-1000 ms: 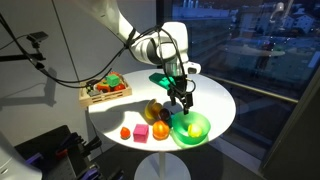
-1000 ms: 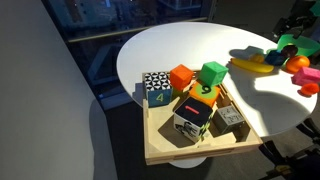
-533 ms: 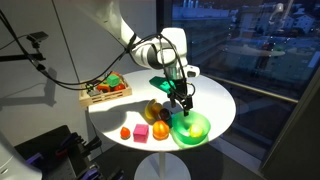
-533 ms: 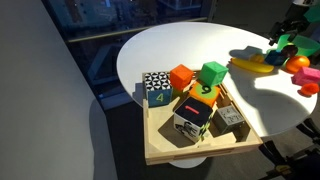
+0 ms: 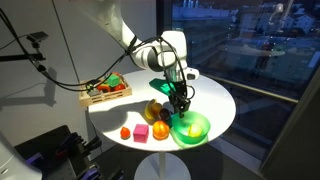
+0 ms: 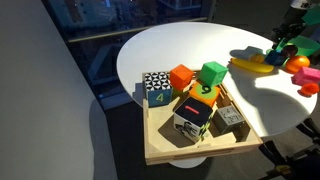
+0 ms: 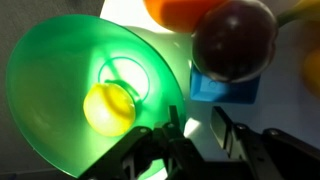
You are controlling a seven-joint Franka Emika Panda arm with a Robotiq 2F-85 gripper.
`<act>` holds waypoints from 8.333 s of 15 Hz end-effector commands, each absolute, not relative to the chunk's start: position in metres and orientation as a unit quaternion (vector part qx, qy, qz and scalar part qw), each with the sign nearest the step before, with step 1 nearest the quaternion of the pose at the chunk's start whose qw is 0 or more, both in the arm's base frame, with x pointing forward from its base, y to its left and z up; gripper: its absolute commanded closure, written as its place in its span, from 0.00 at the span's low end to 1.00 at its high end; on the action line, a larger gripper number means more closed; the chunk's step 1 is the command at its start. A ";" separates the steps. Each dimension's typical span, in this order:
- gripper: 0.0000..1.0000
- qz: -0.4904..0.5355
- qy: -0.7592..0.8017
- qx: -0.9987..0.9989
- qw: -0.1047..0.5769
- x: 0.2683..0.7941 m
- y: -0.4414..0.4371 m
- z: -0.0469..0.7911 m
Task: Pick up the yellow round fruit on the table and put it in the green bowl and then pick up the green bowl and move it to the left between the fruits and the wooden tray
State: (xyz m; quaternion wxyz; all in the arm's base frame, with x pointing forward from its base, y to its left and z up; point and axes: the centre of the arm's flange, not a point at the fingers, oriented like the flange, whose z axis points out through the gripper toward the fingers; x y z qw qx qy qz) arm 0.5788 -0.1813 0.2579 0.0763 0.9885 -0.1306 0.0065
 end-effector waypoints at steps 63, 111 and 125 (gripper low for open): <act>0.98 0.019 0.248 0.967 0.052 0.447 0.050 0.329; 0.00 0.005 -0.011 0.998 0.066 0.463 0.014 0.370; 0.00 -0.064 0.033 0.996 0.043 0.427 -0.017 0.452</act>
